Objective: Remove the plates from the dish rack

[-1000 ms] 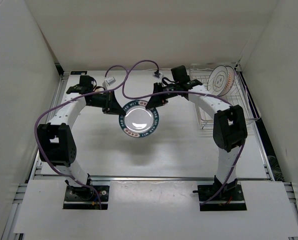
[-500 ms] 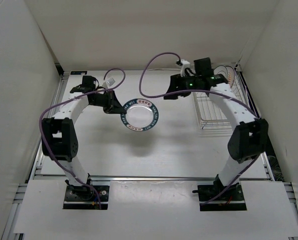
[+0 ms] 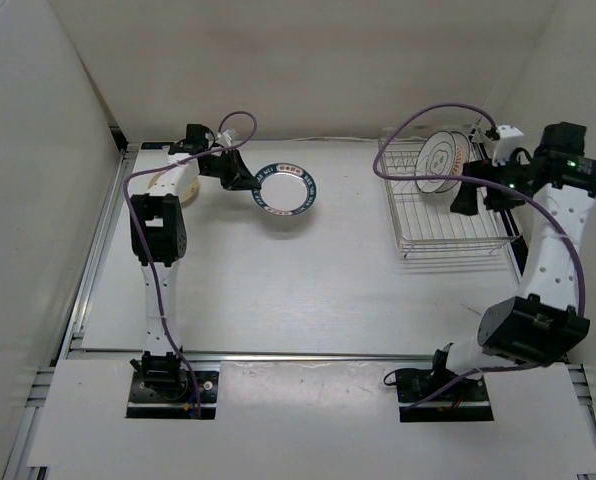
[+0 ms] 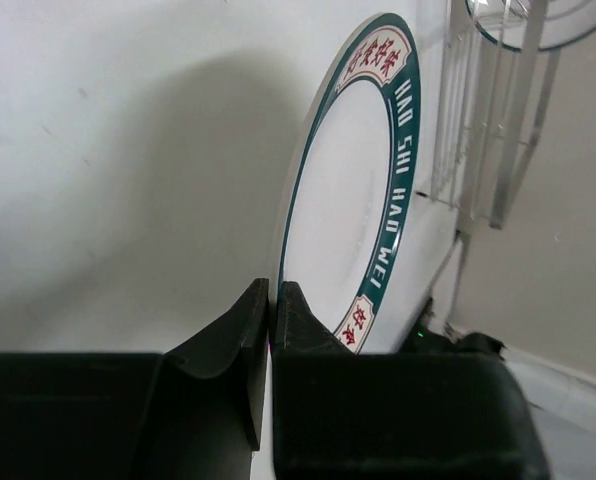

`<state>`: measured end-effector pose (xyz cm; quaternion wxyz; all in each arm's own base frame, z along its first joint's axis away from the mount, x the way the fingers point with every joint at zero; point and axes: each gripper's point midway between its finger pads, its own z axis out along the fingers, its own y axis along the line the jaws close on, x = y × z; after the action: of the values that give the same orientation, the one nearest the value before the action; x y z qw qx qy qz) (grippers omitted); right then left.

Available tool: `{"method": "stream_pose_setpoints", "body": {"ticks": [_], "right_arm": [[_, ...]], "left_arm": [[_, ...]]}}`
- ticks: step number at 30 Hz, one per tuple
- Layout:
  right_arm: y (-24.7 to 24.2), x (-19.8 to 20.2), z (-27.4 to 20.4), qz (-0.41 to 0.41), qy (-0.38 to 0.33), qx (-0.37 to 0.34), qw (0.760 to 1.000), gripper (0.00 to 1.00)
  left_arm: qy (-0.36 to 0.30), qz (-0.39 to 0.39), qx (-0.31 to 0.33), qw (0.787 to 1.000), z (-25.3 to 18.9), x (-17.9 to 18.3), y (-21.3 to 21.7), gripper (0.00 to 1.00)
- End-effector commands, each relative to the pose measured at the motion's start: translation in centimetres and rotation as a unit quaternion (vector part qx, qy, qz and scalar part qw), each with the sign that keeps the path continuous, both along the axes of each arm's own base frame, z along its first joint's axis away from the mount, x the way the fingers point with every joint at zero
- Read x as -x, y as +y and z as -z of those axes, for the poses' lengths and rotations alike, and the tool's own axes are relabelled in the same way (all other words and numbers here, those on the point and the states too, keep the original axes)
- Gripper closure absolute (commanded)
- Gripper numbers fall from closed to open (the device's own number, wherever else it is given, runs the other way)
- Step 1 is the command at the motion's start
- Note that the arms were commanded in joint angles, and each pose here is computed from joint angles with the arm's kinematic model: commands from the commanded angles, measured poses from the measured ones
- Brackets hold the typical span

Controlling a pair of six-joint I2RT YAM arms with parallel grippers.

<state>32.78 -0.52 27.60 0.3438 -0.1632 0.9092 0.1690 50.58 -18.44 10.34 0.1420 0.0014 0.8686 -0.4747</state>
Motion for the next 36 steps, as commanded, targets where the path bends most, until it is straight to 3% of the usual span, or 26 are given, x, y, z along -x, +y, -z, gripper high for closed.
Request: {"method": "stream_pose_setpoints", "body": {"ticks": [1,8,17,21,25,26,30,33,36], "right_arm": [[-0.9,6.0,-2.5,-0.028,-0.021,0.057,0.998,0.06],[-0.8,8.6,-2.1,-0.02,-0.065,0.081,0.994,0.03],[0.6,8.2,-0.8,0.002,-0.047,0.014,0.999,0.03],[1.3,7.9,-0.9,0.006,-0.048,-0.015,0.999,0.03],[1.3,7.7,-0.9,0.011,-0.054,-0.015,0.998,0.03],[1.1,7.6,-1.0,0.016,-0.055,-0.013,0.998,0.03],[0.7,6.9,-2.3,0.018,-0.076,-0.001,0.997,0.03],[-0.2,5.9,-3.8,0.027,-0.105,0.022,0.994,0.03],[-1.7,3.6,-5.1,0.052,-0.132,0.039,0.989,0.03]], "left_arm": [[-0.063,0.001,-0.012,0.998,-2.0,-2.5,-0.1,0.9],[-0.053,-0.033,-0.072,0.995,3.4,-5.0,1.7,0.9],[-0.042,-0.065,-0.106,0.991,5.9,-6.1,4.2,0.9],[-0.028,-0.082,-0.14,0.986,7.4,-6.0,5.2,0.82],[-0.019,-0.093,-0.165,0.982,8.1,-5.8,5.9,0.61],[-0.019,-0.097,-0.171,0.98,8.2,-5.9,6.1,0.49],[-0.015,-0.099,-0.186,0.977,8.4,-5.3,6.6,0.25],[-0.028,-0.107,-0.202,0.973,7.1,-5.4,7.2,0.17],[-0.038,-0.117,-0.226,0.966,5.6,-5.0,8.1,0.16]]}}
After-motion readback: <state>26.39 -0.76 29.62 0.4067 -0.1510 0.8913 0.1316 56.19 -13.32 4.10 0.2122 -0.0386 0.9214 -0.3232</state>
